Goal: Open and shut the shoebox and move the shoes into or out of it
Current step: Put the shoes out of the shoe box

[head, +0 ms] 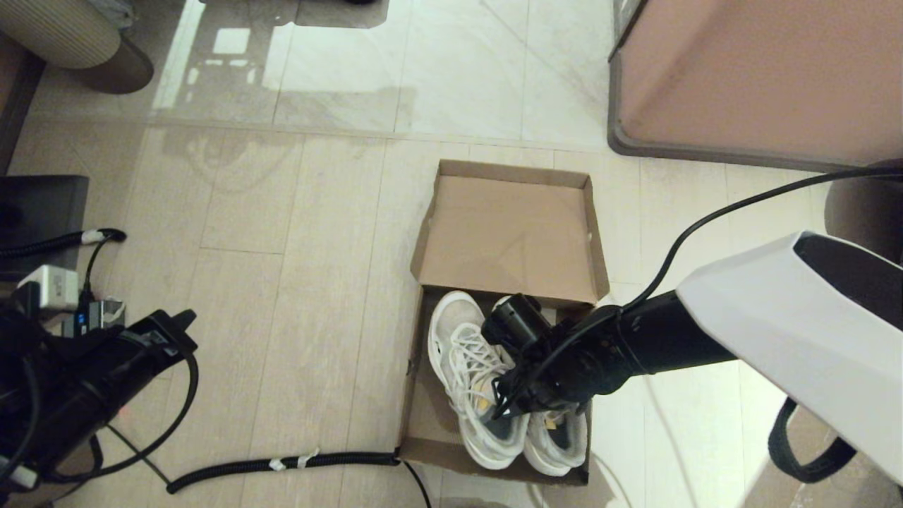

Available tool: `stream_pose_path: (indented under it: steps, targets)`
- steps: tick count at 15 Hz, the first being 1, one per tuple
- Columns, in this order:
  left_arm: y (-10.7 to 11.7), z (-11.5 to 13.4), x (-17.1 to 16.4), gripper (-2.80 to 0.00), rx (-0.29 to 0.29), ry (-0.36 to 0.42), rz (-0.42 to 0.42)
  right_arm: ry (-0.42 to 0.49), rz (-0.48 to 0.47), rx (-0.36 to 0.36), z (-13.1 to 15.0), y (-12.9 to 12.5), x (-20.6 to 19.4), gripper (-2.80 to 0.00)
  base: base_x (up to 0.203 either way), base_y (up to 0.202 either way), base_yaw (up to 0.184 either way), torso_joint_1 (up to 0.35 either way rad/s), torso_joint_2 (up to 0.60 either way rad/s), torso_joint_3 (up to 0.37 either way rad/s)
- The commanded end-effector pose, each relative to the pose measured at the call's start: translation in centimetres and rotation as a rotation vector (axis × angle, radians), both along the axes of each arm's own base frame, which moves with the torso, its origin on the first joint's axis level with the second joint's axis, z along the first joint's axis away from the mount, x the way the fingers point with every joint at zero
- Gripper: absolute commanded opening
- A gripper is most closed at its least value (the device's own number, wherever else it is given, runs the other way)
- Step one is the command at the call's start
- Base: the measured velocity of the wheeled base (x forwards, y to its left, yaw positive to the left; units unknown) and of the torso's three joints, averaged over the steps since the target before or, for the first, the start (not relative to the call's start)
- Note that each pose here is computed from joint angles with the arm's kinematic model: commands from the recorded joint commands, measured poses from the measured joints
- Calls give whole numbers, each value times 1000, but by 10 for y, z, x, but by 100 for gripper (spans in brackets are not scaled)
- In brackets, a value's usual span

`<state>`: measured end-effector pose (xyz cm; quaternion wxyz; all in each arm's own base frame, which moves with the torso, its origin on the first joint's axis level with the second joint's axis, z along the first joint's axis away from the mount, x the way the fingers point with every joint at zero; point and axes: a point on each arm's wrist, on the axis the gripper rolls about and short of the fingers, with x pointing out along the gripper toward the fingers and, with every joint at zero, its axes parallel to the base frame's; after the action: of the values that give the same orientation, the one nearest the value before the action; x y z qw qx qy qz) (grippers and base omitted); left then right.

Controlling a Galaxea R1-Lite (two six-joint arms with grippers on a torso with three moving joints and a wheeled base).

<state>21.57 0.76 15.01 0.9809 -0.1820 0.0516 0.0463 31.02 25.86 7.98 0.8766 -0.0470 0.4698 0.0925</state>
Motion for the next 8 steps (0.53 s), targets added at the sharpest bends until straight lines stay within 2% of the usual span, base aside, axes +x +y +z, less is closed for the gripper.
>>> stream_pose_path:
  steps: [1, 8]
  targets:
    - [0, -1, 2, -280, -1, 1, 0, -43, 8, 37, 32, -11, -17, -280, 0, 0, 0, 0, 0, 0]
    - [0, -8, -8, -280, 5, 32, 3, -112, 21, 90, 85, -41, -54, -280, 0, 0, 0, 0, 0, 0]
